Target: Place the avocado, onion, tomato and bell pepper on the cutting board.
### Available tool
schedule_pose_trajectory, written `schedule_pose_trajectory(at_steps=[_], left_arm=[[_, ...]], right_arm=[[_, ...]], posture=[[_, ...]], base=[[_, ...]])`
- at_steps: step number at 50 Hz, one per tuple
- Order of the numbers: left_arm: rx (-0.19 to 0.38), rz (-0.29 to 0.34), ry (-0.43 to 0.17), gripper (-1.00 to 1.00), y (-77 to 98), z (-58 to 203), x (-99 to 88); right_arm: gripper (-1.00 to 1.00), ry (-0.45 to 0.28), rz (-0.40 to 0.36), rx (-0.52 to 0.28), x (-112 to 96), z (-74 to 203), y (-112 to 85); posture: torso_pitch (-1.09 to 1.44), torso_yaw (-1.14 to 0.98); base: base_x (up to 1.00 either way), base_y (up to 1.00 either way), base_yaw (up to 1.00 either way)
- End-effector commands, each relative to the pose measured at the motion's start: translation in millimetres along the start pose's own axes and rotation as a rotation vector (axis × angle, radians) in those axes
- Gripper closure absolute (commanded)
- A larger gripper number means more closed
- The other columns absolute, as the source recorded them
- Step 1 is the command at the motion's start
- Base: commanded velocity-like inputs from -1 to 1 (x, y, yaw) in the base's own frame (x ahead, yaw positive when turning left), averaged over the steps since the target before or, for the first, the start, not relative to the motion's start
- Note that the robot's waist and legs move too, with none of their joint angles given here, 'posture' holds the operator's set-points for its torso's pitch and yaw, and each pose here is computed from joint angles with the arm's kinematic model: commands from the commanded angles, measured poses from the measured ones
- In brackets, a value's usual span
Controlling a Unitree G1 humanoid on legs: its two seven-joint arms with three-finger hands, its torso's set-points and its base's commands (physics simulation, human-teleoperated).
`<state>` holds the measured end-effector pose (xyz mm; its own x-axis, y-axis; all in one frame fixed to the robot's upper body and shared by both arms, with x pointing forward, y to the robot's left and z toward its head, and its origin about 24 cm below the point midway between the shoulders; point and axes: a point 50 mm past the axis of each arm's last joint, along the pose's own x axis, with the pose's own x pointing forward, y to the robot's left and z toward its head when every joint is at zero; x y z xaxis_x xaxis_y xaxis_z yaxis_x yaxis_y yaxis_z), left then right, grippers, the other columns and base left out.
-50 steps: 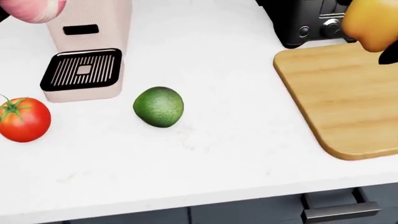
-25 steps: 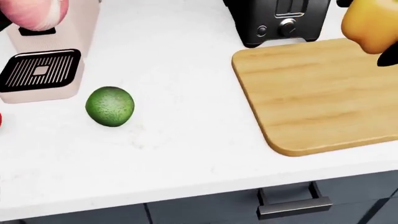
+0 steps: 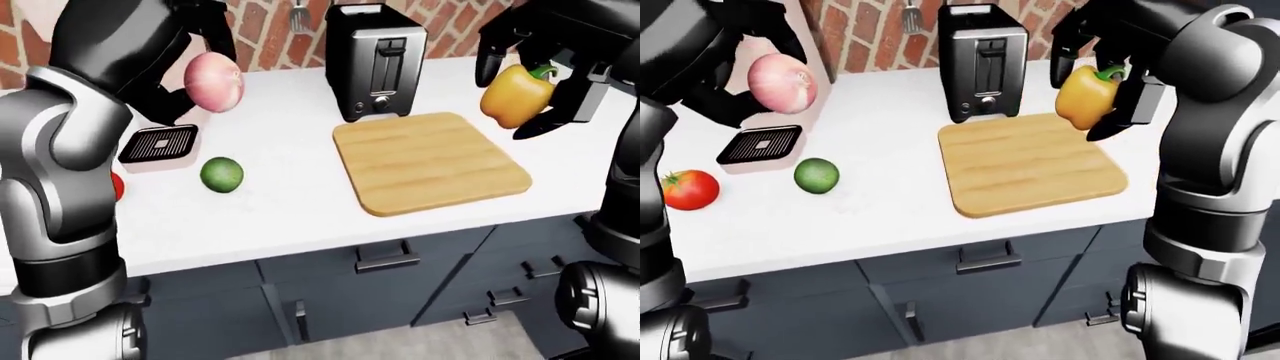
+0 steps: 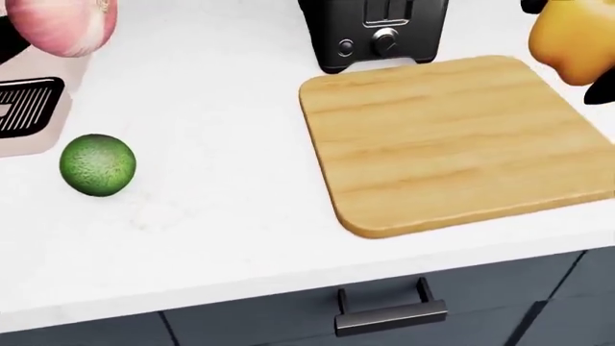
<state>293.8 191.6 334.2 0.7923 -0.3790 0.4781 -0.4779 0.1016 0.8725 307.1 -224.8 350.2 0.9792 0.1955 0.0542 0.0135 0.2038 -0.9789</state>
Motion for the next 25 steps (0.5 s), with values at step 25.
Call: schedule_pose_trajectory(at_steps=[25], left_arm=[[0.025, 0.089, 0.020, 1.00, 19.7, -3.7, -3.4]], right_arm=[[1.00, -0.036, -0.082, -0.025, -8.9, 8.7, -13.9]], posture=[[0.00, 0.00]], base=[[-0.01, -0.16, 0.00]])
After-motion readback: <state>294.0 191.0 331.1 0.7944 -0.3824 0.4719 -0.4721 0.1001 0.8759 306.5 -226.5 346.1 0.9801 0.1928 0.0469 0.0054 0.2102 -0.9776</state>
